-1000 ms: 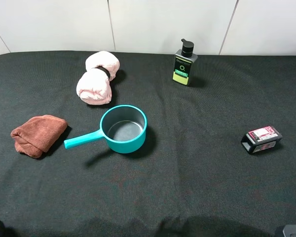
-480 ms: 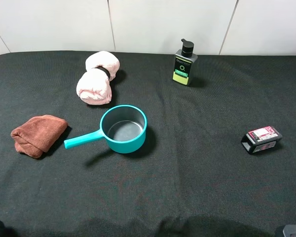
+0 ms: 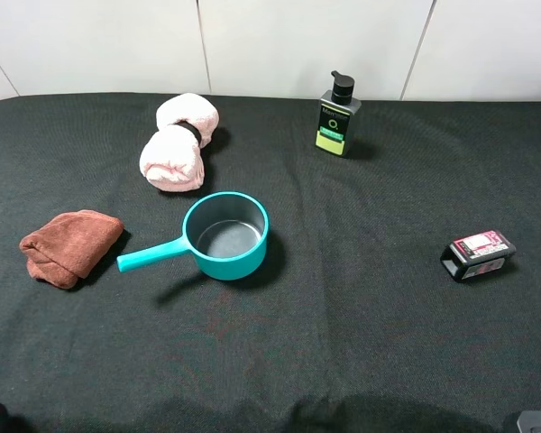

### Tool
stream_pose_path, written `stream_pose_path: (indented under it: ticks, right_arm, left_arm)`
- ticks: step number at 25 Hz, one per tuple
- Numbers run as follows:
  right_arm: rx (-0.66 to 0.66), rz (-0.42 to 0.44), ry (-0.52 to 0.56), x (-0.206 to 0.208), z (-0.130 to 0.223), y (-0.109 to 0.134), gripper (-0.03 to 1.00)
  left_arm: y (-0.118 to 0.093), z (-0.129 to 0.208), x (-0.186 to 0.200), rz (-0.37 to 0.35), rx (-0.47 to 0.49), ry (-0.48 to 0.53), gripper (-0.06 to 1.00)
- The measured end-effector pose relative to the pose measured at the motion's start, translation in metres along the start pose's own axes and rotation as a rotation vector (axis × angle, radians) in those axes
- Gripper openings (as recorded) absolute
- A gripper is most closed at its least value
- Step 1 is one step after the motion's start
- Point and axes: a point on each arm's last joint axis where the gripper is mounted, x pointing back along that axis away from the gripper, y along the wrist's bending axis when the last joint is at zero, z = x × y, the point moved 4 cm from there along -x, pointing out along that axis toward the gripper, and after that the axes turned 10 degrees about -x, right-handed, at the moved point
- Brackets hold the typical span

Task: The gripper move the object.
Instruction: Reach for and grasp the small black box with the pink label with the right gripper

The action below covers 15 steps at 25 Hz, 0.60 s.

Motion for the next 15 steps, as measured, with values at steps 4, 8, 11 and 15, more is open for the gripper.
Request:
stream_pose_path:
  ticks: [4, 8, 11, 15]
  right_arm:
    - [0.000, 0.000, 0.000, 0.000, -0.001, 0.000, 0.63]
    - [0.005, 0.015, 0.063, -0.013, -0.007, 0.003, 0.63]
    - [0.024, 0.039, 0.165, -0.028, -0.008, 0.004, 0.63]
    - [0.086, 0.058, 0.282, -0.048, -0.013, 0.006, 0.63]
  left_arm:
    - [0.000, 0.000, 0.000, 0.000, 0.000, 0.000, 0.77]
    - [0.000, 0.000, 0.000, 0.000, 0.000, 0.000, 0.77]
    - [0.000, 0.000, 0.000, 0.000, 0.000, 0.000, 0.77]
    - [0.000, 0.000, 0.000, 0.000, 0.000, 0.000, 0.77]
